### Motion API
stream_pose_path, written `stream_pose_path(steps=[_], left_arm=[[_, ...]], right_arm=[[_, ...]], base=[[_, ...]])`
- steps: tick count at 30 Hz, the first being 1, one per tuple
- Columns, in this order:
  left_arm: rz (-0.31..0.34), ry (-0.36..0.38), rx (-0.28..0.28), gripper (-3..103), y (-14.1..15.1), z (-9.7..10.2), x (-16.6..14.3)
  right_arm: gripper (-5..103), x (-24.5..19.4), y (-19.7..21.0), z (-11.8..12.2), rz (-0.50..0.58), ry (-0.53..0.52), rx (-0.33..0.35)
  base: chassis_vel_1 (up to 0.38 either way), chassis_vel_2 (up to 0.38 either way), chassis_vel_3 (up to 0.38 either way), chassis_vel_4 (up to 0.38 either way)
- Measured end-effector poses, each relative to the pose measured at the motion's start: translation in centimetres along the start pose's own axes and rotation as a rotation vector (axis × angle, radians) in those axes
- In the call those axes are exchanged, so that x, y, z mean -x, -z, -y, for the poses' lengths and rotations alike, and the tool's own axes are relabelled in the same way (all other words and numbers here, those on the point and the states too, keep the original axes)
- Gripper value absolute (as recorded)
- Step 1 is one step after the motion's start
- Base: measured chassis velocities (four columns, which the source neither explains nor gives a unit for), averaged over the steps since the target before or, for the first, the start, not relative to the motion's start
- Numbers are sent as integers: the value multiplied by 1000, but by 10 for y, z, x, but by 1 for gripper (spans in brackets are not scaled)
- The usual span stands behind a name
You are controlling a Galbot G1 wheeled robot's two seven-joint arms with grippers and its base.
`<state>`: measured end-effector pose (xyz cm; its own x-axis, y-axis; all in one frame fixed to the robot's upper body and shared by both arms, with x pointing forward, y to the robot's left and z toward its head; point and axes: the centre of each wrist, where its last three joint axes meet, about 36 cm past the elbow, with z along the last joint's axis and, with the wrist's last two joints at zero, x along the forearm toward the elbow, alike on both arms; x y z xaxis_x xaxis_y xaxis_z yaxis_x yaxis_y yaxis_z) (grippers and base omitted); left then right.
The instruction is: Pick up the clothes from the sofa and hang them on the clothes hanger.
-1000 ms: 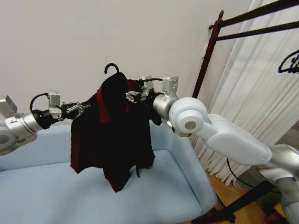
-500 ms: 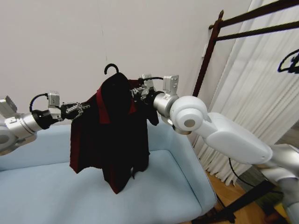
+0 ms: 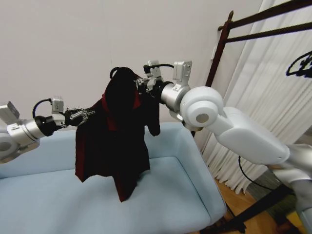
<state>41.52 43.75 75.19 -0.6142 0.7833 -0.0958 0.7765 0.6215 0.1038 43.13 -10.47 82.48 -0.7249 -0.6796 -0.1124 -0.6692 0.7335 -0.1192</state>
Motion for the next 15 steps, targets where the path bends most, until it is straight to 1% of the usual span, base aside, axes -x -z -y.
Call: stream_pose_path(steps=[7,14,15], left_arm=[[4,1,3,2,2,1,0],[7,1,2,2,1,2,0],[7,2,2,2,1,2,0]], right_arm=[[1,-8,-17,-3,-45,8,-8],[0,-15,-20,2,-63,-16,-15],[5,-17,-19,2,-63,-18,-16]], base=[[0,0,0,0],[0,0,0,0],[0,0,0,0]])
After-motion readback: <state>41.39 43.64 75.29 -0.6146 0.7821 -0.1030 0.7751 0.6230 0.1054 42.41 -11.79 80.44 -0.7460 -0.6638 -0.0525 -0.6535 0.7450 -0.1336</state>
